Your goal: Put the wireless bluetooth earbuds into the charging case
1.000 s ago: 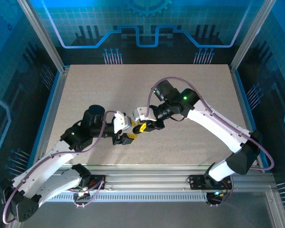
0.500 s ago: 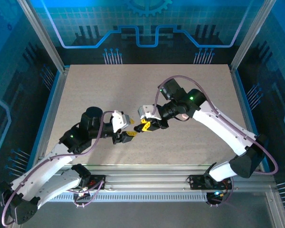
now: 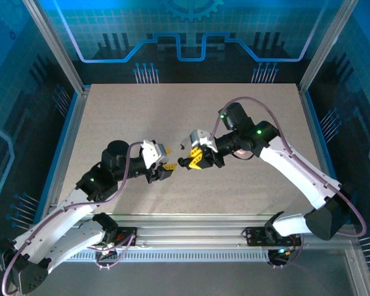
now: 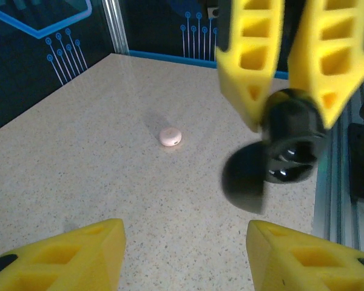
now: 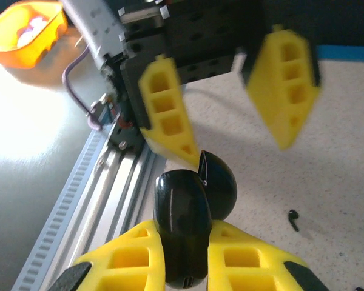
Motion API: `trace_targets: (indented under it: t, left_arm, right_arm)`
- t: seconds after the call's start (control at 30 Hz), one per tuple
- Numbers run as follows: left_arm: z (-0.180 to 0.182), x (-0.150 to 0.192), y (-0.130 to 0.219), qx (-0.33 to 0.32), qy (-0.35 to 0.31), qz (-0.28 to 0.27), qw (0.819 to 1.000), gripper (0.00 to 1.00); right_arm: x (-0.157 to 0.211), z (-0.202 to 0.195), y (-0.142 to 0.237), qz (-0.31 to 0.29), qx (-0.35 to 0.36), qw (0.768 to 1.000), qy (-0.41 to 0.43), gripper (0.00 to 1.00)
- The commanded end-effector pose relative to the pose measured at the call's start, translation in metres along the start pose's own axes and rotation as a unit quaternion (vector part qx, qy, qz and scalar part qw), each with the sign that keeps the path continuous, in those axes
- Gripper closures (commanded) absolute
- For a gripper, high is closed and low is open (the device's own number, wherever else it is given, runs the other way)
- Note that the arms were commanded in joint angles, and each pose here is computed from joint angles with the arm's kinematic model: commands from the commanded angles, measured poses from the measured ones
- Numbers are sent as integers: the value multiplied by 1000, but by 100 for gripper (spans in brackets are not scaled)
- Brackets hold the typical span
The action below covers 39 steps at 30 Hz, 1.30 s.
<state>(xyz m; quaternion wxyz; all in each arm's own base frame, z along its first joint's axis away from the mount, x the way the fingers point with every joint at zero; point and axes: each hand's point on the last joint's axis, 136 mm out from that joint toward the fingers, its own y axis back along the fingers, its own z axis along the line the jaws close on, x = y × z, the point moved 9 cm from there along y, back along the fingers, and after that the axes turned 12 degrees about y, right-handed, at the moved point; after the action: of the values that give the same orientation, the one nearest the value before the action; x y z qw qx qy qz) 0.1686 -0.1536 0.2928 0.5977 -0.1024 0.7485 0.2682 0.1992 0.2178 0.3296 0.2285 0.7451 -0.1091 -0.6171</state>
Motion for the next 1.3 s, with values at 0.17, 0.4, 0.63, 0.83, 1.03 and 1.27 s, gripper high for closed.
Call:
trace_targets:
  t: [0.17,0.4,0.63,0.83,1.03,1.27]
  left_arm:
    - [-15,2,4,81,-20,-78,993,44]
    - [-23,-3,-1,158,-42,-79,983,46]
    - [-29,-10,-6,205,-38,-71,976,51]
    - [-31,-13,-8,212,-40,-78,973,50]
    - [-29,-15,-12,215,-43,-76,973,61]
    - [-29,-16,-13,212,-47,-75,973,73]
  right_arm:
    - [-10,4,18,-105,21,994,-9,90]
    - [-9,23,21,-124,-40,990,60,90]
    - [-5,19,17,-120,-51,990,61,91]
    - [-2,17,15,-108,-54,990,69,91]
    - [0,12,12,-100,-59,990,77,91]
    - [1,8,11,-94,-57,991,82,91]
